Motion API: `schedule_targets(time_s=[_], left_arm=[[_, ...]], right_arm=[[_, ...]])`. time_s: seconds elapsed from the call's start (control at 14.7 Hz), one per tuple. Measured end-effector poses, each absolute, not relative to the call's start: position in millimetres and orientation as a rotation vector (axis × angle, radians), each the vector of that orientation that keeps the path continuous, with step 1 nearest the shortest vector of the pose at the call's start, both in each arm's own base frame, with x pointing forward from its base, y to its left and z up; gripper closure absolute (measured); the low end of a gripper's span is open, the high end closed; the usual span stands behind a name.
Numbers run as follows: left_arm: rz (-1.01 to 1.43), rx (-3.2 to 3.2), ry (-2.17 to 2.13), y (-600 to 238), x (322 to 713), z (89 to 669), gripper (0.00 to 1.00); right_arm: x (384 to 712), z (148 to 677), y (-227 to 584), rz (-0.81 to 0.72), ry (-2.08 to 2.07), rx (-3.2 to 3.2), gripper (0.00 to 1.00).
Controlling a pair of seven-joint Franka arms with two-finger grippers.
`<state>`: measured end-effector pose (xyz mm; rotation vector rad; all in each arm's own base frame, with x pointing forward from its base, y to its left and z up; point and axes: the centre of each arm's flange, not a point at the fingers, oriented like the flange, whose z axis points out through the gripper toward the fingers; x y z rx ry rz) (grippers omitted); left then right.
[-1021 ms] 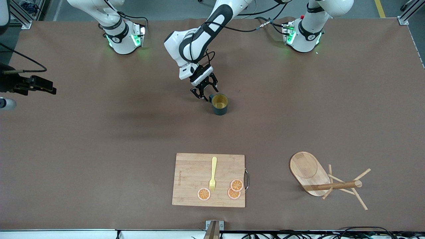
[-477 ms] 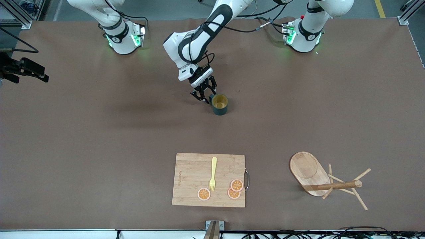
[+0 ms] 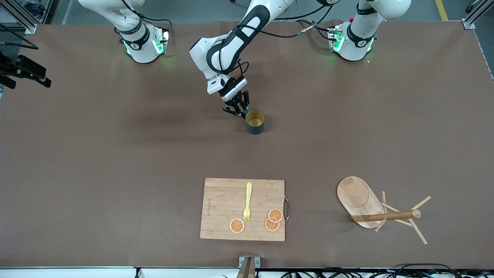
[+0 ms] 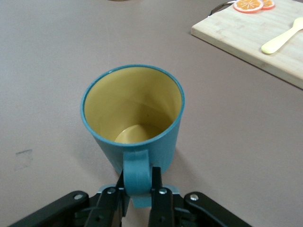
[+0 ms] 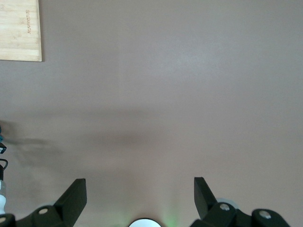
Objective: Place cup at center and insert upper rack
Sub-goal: 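Lower the left gripper around the teal mug's handle, then grasp the mug handle with the left gripper and lift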
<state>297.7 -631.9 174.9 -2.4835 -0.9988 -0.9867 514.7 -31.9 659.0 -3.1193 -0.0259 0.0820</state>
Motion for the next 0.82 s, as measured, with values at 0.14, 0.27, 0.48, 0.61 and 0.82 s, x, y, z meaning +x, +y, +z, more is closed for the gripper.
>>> schedule_targets(time_s=[0.14, 0.27, 0.48, 0.61, 0.82], left_arm=[[-0.999, -2.499, -1.037, -636.4, 309.8, 203.9, 0.79], [-0.957, -2.525, -1.123, -631.4, 339.9, 262.2, 0.79], [-0.729, -2.611, -1.271, -589.2, 407.4, 379.0, 0.79], [-0.532, -2.690, -1.349, -540.6, 453.4, 448.9, 0.79], [-0.280, -2.780, -1.461, -462.0, 510.8, 512.9, 0.79]], right_arm=[[514.1, 657.2, -32.0, 0.095, -0.026, -3.118, 0.00], [513.7, 656.9, -32.1, 0.099, -0.029, -3.118, 0.00], [512.1, 658.3, -33.6, 0.099, -0.058, -3.116, 0.00], [509.2, 661.0, -35.9, 0.099, -0.066, -3.115, 0.00], [506.8, 663.1, -37.6, 0.099, -0.066, -3.114, 0.00]])
